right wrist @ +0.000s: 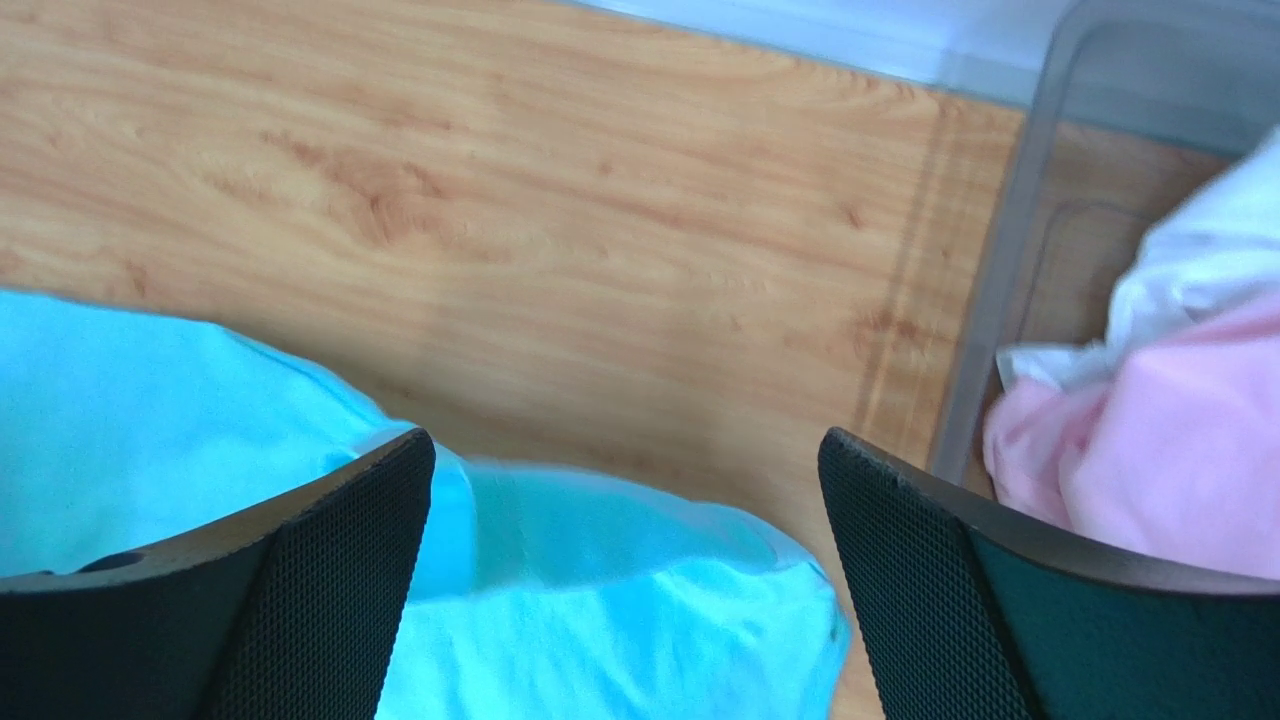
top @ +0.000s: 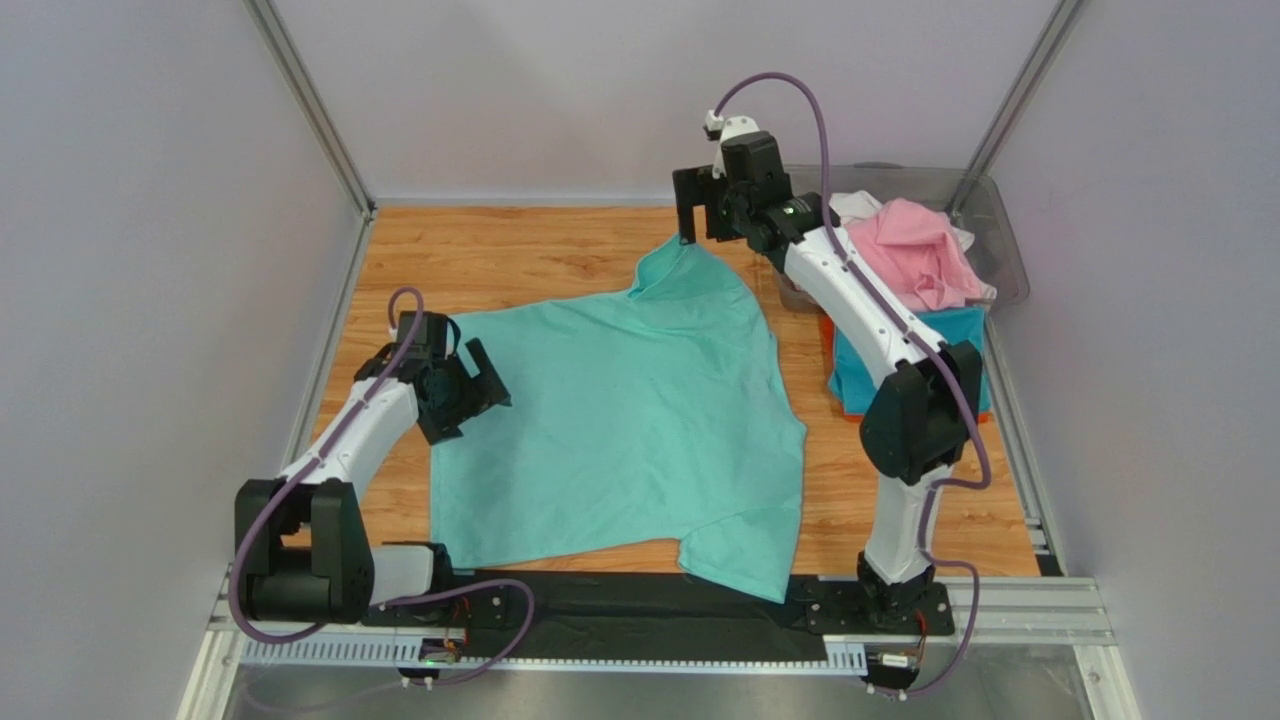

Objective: Fold and stack the t-shirts
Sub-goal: Flatten the tshirt out

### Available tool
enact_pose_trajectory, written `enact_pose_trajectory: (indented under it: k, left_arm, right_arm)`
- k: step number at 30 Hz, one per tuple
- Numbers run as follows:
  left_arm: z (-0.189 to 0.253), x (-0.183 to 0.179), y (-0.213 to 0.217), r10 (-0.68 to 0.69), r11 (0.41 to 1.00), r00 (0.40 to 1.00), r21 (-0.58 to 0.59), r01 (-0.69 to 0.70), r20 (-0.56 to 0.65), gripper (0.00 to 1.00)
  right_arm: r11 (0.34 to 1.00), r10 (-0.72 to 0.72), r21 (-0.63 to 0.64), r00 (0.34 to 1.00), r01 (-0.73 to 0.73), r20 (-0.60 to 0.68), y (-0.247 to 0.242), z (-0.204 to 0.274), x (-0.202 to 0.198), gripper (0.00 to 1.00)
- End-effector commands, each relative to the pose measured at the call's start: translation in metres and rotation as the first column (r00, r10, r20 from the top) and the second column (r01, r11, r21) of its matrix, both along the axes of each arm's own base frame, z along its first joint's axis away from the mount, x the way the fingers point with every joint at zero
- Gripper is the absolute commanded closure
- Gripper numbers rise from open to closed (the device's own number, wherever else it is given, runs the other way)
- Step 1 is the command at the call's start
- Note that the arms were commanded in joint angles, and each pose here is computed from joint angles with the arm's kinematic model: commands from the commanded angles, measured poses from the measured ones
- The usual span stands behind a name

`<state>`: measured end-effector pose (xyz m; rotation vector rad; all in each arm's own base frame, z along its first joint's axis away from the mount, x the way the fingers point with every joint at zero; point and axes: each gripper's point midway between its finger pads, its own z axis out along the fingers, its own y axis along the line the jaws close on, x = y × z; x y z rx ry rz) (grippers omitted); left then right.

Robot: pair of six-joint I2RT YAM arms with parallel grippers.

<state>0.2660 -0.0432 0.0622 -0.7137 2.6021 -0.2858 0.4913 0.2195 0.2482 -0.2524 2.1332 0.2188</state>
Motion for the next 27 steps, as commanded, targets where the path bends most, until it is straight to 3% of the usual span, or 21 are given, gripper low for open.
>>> enact_pose_trajectory:
  k: [1, 6, 11, 17, 18, 20, 21, 27]
  left_arm:
    - [0.012, 0.008, -0.001, 0.016, 1.0, 0.999, -0.017, -0.015, 0.034, 0.0]
    - [0.005, 0.01, 0.0, 0.012, 1.0, 1.0, -0.01, -0.012, 0.01, 0.0]
    - [0.002, 0.011, -0.001, 0.001, 1.0, 1.0, -0.007, -0.001, -0.003, 0.0]
    - [0.0, 0.01, -0.001, 0.003, 1.0, 1.0, -0.01, -0.003, -0.006, 0.0]
    - [-0.001, 0.011, -0.001, 0.004, 1.0, 1.0, -0.011, -0.004, -0.006, 0.0]
    - [-0.006, 0.008, -0.001, 0.004, 1.0, 1.0, -0.01, -0.005, -0.017, 0.0]
    - [-0.009, 0.008, 0.0, 0.004, 1.0, 1.0, -0.007, -0.005, -0.02, 0.0]
    - [-0.022, 0.005, 0.0, 0.0, 1.0, 0.999, -0.004, -0.001, -0.055, 0.0]
  right_arm:
    - [1.0, 0.005, -0.009, 0.999, -0.005, -0.046, 0.013, -0.019, 0.028, 0.0]
    - [0.999, 0.048, -0.008, 0.986, -0.05, -0.157, 0.031, -0.089, 0.067, 0.0]
    - [0.994, 0.099, 0.051, 0.982, -0.092, -0.162, 0.046, -0.095, 0.075, 0.0]
    - [0.994, 0.11, 0.041, 0.988, -0.106, -0.107, 0.029, -0.035, 0.029, 0.0]
    - [0.997, 0.083, 0.009, 0.979, -0.083, -0.187, 0.019, -0.066, 0.01, 0.0]
    - [0.997, 0.065, 0.05, 0.983, -0.057, -0.173, 0.015, -0.054, -0.013, 0.0]
    - [0.998, 0.046, 0.054, 0.961, -0.032, -0.273, 0.009, -0.093, -0.037, 0.02]
    - [0.987, 0.071, 0.162, 0.94, -0.017, -0.334, 0.019, -0.125, -0.065, 0.13]
